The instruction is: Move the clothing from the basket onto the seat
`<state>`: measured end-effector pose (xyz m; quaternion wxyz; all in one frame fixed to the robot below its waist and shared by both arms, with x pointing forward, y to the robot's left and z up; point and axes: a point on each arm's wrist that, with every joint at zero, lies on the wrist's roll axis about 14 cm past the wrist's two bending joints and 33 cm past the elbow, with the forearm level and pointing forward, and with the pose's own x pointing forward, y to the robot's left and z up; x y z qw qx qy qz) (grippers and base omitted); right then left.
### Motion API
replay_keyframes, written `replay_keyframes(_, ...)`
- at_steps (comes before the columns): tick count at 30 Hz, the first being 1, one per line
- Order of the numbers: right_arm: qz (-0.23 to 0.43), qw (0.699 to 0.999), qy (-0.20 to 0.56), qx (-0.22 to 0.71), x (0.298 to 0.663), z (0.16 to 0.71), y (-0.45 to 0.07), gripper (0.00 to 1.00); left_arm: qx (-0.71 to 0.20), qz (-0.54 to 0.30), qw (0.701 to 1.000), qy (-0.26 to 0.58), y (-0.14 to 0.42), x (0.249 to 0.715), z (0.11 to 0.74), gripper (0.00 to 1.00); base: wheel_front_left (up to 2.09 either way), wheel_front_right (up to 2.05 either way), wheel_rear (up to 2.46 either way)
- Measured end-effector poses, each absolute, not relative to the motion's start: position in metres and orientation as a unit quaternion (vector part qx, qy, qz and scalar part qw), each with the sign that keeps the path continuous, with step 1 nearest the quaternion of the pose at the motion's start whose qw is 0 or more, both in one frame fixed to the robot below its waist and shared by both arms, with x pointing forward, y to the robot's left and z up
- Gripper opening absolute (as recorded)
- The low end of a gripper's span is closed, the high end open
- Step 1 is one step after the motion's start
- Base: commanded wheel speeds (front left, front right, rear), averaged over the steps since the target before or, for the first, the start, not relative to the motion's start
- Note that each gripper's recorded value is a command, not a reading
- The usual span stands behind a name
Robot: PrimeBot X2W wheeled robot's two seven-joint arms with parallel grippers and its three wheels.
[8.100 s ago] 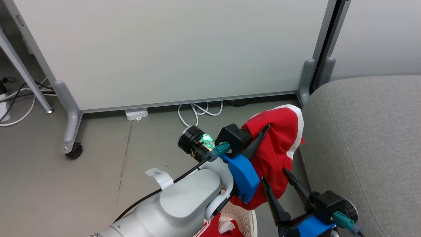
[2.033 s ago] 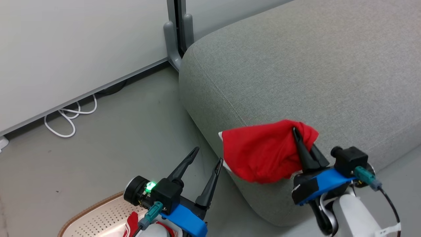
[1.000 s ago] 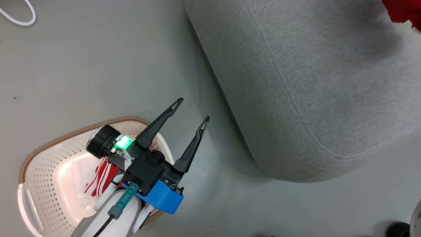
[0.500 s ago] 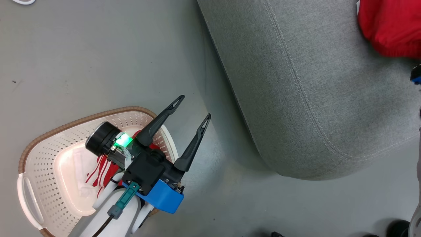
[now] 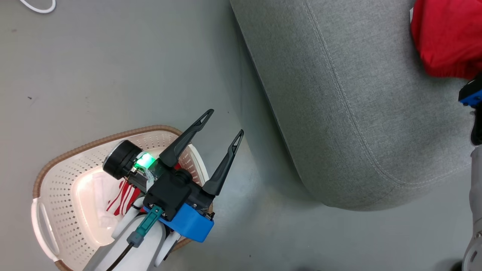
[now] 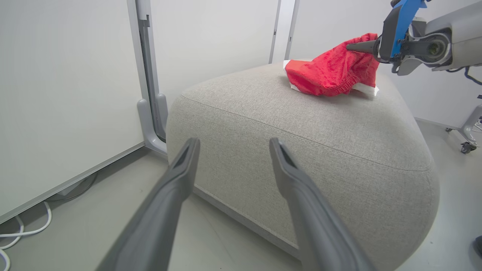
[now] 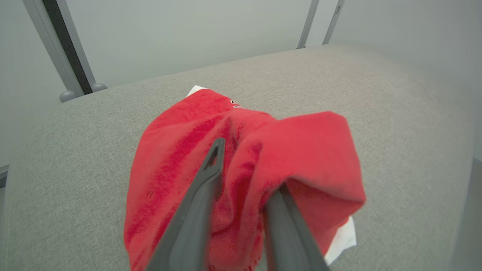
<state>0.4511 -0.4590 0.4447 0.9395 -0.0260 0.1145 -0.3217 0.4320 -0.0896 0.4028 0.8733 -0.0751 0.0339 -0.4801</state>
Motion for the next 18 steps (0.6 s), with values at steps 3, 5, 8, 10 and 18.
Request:
replay_keyframes(3, -0.318, 0.94, 0.121, -0.026, 0.445, 0.442, -0.455, 1.0, -0.078, -0.476, 0.876, 0.032, -0.089, 0.431, 0.408, 1.0, 0.0, 0.0, 0.0)
replay_keyframes(5, -0.315, 0.94, 0.126, -0.027, 0.44, 0.44, -0.453, 1.0, -0.079, -0.472, 0.877, 0.031, -0.089, 0.43, 0.412, 1.0, 0.0, 0.0, 0.0)
replay_keyframes(8, -0.312, 0.941, 0.128, -0.025, 0.432, 0.439, -0.449, 1.0, -0.079, -0.466, 0.881, 0.029, -0.087, 0.429, 0.418, 1.0, 0.0, 0.0, 0.0)
replay_keyframes(10, -0.312, 0.941, 0.128, -0.022, 0.425, 0.44, -0.448, 1.0, -0.081, -0.461, 0.883, 0.028, -0.087, 0.427, 0.424, 1.0, 0.0, 0.0, 0.0)
replay_keyframes(18, -0.3, 0.945, 0.127, -0.016, 0.401, 0.441, -0.435, 1.0, -0.09, -0.434, 0.896, 0.017, -0.078, 0.418, 0.45, 1.0, 0.0, 0.0, 0.0)
